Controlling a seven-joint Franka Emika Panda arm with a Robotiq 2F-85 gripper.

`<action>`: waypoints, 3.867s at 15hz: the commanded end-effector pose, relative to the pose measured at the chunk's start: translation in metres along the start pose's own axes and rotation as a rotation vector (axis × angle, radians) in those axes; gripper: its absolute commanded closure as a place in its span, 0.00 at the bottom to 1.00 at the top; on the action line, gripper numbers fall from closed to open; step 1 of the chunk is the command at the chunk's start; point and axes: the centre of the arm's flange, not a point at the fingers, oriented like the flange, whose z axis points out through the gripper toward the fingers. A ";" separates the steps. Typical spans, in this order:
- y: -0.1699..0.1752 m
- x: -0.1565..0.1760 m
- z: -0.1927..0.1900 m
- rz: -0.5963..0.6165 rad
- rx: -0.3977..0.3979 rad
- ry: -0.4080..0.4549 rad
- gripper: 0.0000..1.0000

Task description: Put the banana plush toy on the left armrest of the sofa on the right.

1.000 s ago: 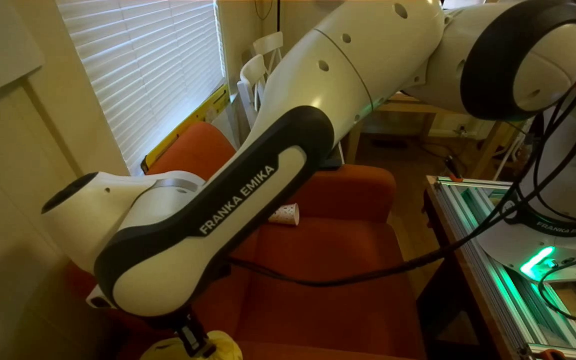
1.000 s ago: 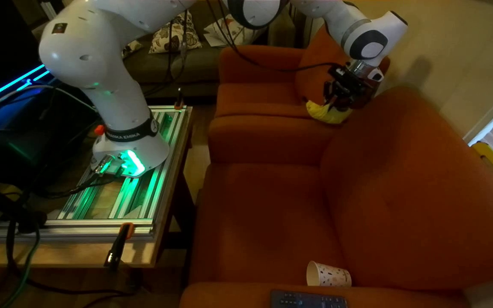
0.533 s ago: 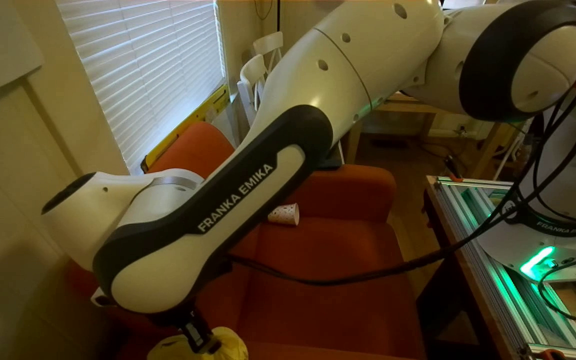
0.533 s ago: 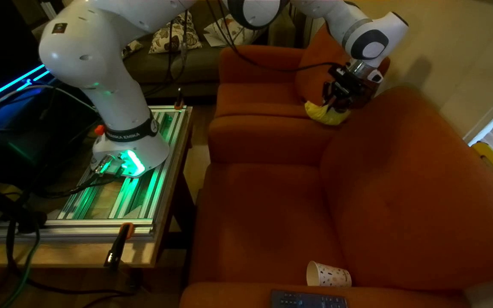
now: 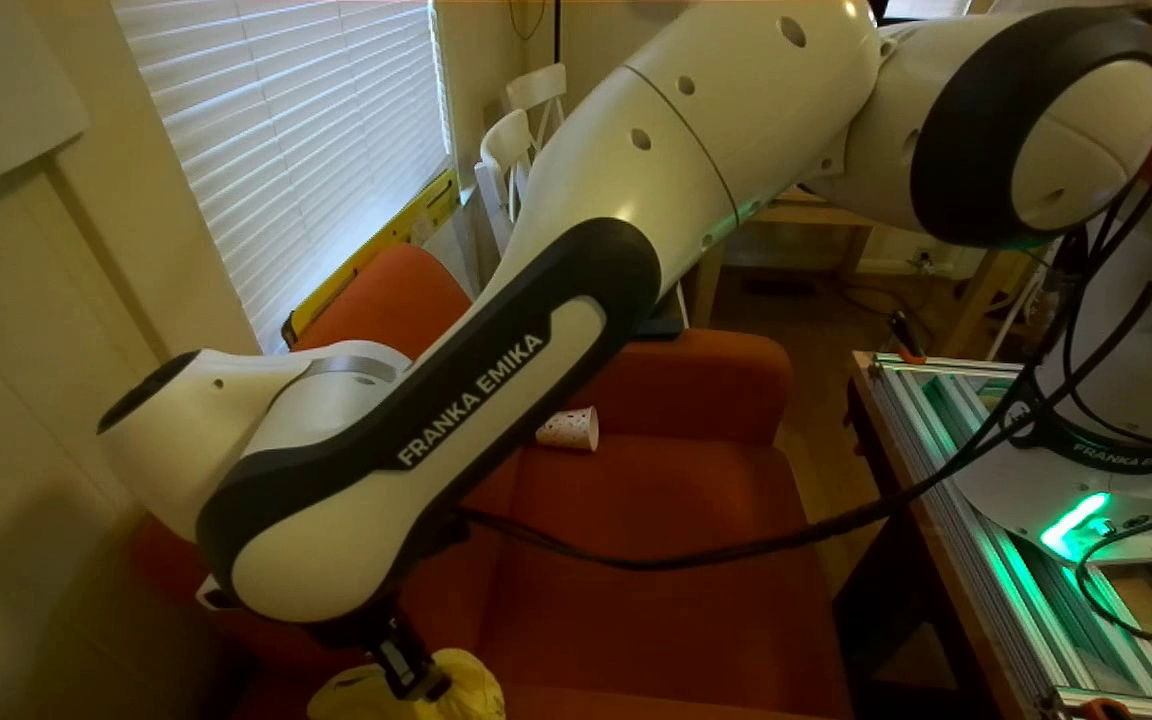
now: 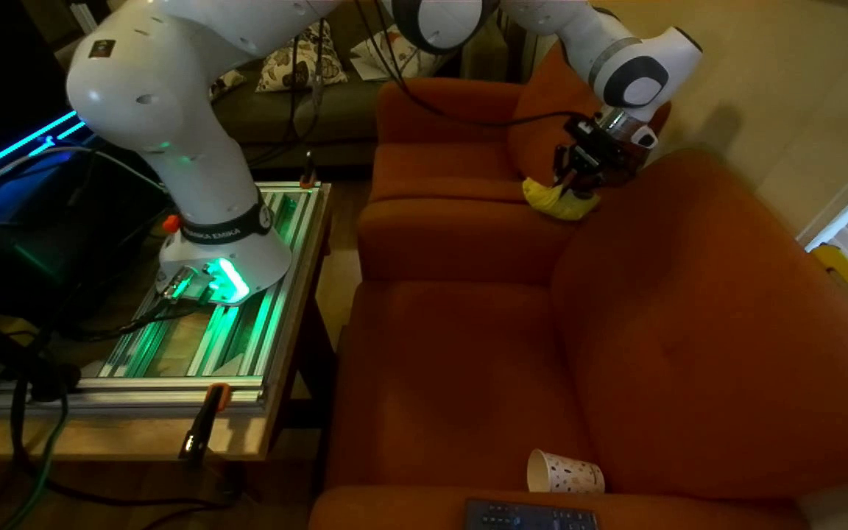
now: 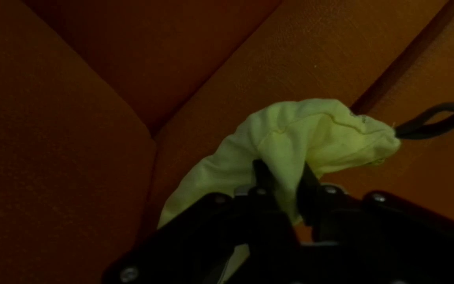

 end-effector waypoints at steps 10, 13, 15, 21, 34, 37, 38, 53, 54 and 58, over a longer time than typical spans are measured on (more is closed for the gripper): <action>0.012 0.008 -0.007 0.005 -0.007 -0.008 0.93; 0.015 0.012 -0.010 0.006 -0.011 0.002 0.93; 0.016 0.015 -0.012 0.005 -0.013 0.006 0.93; 0.017 0.019 -0.012 0.003 -0.011 0.007 0.93; 0.016 0.018 -0.027 0.004 0.002 0.002 0.00; 0.013 0.018 -0.033 0.018 0.013 -0.012 0.00; 0.011 0.017 -0.036 0.022 0.024 -0.017 0.00; -0.016 -0.008 -0.119 0.302 0.003 0.045 0.00; -0.018 -0.011 -0.127 0.325 -0.011 0.058 0.00; -0.022 -0.020 -0.157 0.393 -0.057 0.119 0.00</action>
